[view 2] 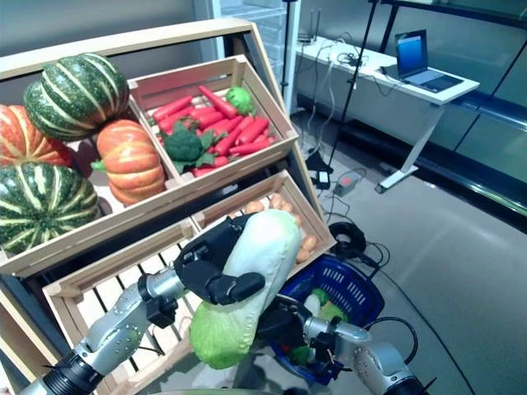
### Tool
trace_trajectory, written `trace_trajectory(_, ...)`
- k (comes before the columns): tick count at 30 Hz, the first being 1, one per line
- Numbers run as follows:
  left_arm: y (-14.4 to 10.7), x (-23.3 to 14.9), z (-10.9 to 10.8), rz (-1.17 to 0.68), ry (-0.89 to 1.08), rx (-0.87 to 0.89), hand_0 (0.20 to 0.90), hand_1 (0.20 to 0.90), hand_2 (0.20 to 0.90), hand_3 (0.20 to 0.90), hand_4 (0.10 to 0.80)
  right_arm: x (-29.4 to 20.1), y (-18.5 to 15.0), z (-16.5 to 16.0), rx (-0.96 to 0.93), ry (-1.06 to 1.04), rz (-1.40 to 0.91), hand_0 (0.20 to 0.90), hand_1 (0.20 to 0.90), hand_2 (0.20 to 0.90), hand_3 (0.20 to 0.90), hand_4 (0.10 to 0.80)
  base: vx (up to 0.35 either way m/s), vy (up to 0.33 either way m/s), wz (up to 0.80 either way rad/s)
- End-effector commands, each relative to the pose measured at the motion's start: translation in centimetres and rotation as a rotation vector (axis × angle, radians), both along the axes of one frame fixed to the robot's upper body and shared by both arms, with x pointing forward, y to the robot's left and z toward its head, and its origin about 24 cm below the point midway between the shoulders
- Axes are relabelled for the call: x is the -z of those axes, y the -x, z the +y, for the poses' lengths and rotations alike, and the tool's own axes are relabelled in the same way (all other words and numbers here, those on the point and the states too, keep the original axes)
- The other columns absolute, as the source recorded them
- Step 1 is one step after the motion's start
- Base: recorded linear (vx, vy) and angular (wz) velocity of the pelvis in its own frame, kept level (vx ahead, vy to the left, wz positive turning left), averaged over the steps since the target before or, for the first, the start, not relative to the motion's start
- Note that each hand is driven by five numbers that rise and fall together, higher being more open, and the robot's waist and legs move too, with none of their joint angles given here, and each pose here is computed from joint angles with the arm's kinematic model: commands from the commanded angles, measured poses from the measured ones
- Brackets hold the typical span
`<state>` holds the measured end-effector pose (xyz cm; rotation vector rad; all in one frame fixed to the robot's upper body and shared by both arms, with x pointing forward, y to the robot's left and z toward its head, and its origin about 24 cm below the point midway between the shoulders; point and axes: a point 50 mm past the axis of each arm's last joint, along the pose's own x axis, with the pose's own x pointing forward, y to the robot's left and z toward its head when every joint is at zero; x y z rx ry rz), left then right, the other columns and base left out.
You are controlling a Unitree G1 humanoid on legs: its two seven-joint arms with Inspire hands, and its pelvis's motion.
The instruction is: Put vegetables into the basket
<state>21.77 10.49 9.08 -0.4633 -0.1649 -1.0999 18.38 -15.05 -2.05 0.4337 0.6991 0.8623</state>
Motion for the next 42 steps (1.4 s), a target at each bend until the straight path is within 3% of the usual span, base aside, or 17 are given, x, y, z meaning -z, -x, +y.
trace_trajectory(1, -1.4, -5.9, 0.4, -0.245, 0.278, -0.088, 0.300, 0.300, 0.300, 0.300, 0.400, -2.3, -1.3, 2.3, -0.007, -0.159, -0.132, 0.900, 0.900, 0.900, 0.900, 0.800, 0.000, 0.000, 0.00)
trace_trajectory(9, -2.2, -5.4, 4.2, -0.182, 0.246, -0.345, 0.300, 0.300, 0.300, 0.300, 0.400, -3.6, -2.1, -1.7, 0.220, -0.118, -0.234, 0.900, 0.900, 0.900, 0.900, 0.800, 0.000, 0.000, 0.00)
trace_trajectory(26, -2.7, -4.4, 7.7, -0.199, 0.037, -0.593, 0.300, 0.300, 0.300, 0.300, 0.400, -4.6, -2.5, -4.6, 0.358, -0.091, -0.323, 0.900, 0.900, 0.900, 0.900, 0.800, -0.008, -0.001, 0.00)
trace_trajectory(31, -2.9, -4.3, 7.9, -0.215, -0.009, -0.619, 0.300, 0.300, 0.300, 0.300, 0.400, -4.6, -2.6, -4.1, 0.337, -0.092, -0.310, 0.900, 0.900, 0.900, 0.900, 0.800, -0.006, 0.001, 0.00)
trace_trajectory(42, -3.3, -3.4, 6.1, -0.194, -0.039, -0.553, 0.300, 0.300, 0.300, 0.300, 0.400, -5.7, -2.3, -0.8, 0.131, -0.282, -0.294, 0.900, 0.900, 0.900, 0.900, 0.800, 0.000, 0.000, 0.00)
